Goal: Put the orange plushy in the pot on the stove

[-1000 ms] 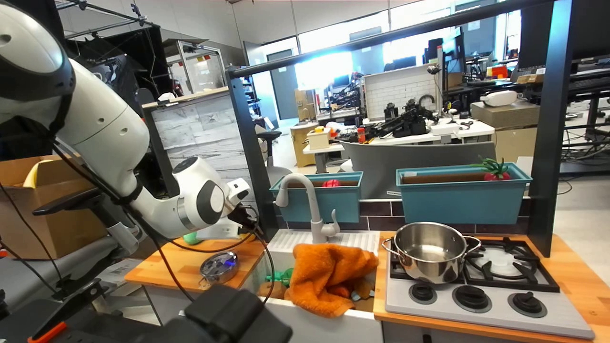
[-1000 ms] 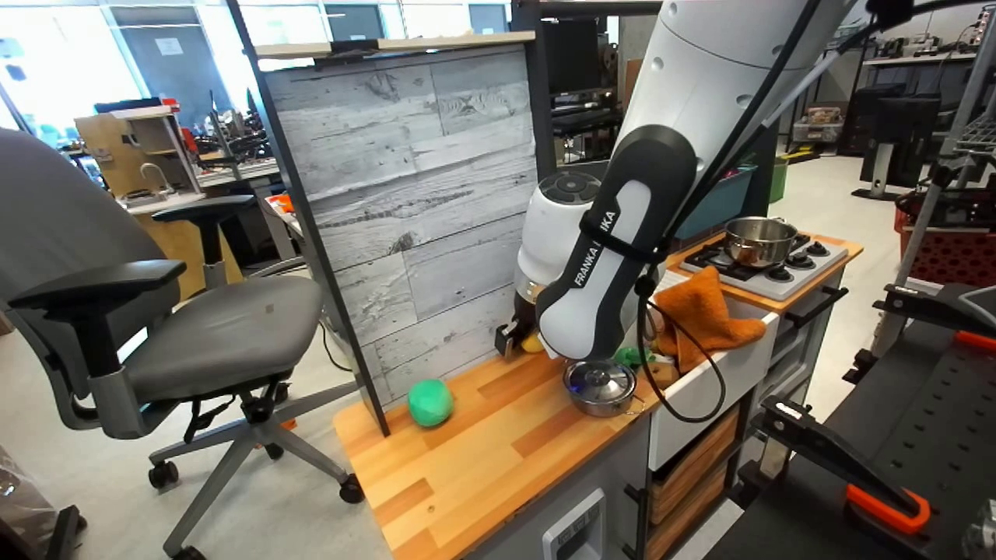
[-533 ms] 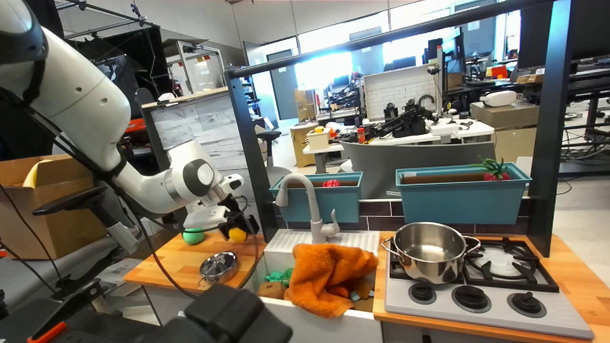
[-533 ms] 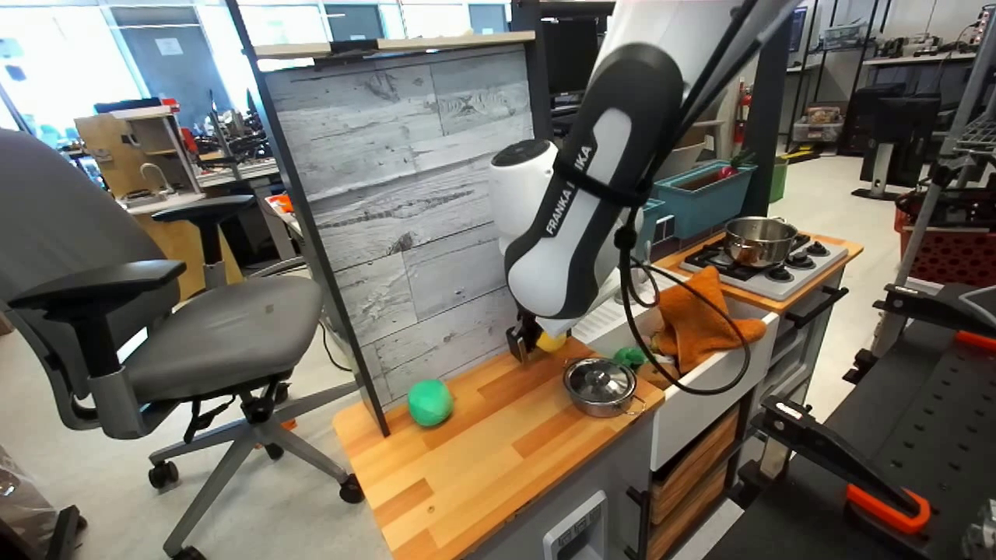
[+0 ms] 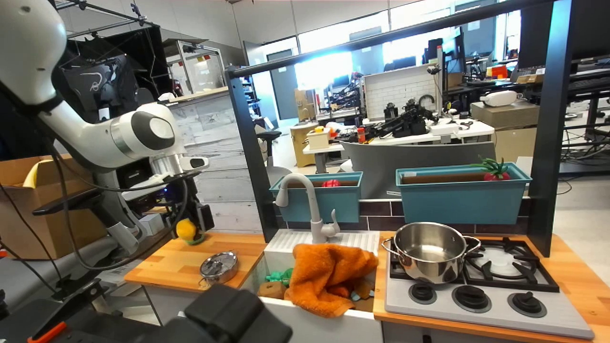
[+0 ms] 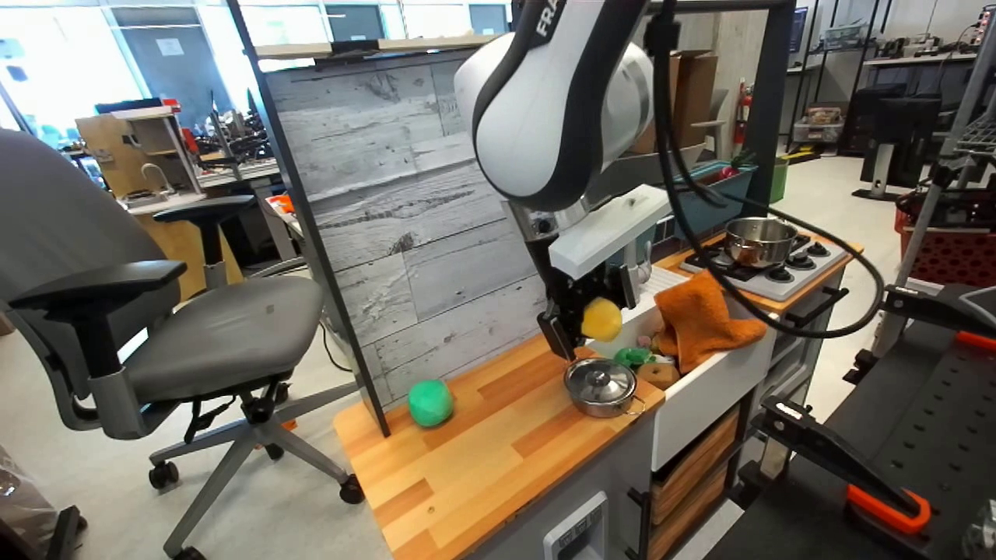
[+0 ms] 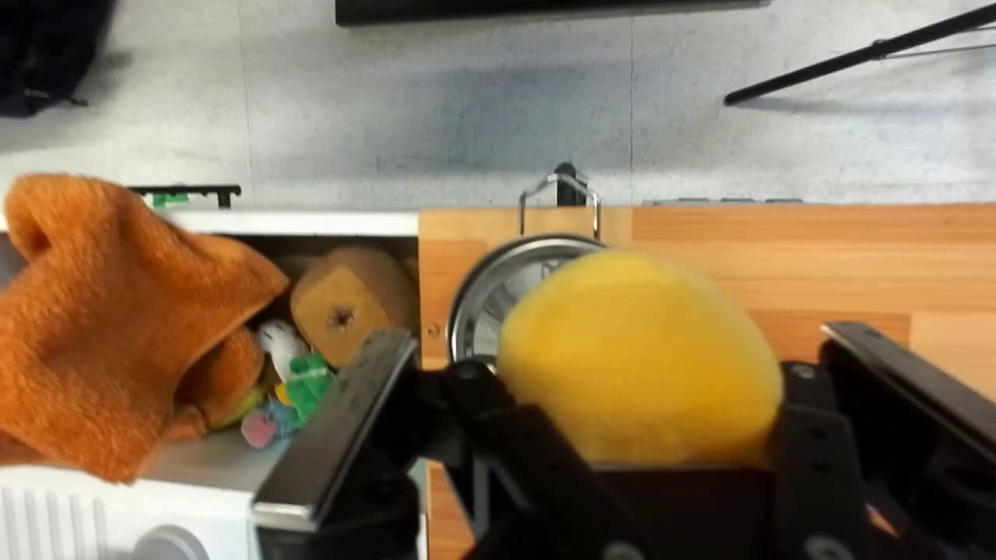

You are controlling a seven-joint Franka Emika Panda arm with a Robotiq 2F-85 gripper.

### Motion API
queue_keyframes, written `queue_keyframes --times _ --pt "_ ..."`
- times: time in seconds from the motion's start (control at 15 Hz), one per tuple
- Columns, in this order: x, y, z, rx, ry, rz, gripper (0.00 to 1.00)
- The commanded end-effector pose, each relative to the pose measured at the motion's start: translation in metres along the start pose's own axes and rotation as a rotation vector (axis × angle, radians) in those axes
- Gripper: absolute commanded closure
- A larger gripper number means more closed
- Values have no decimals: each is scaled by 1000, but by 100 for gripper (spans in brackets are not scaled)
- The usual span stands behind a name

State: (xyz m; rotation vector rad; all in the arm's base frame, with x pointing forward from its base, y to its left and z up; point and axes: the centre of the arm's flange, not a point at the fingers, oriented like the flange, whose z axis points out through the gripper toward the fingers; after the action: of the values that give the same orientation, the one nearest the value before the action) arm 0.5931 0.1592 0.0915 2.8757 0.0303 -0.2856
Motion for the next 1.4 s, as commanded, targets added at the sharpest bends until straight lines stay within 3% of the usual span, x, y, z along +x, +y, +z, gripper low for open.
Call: queue_keyframes --times 0.0,0.07,0.47,1.07,1.33 --pt "-18 42 -14 67 -51 172 100" --pt "-9 57 -14 88 -16 223 100" --pt "41 174 -8 200 2 513 100" --pt "41 338 7 328 48 985 100" --pt "49 401 20 303 134 1189 100"
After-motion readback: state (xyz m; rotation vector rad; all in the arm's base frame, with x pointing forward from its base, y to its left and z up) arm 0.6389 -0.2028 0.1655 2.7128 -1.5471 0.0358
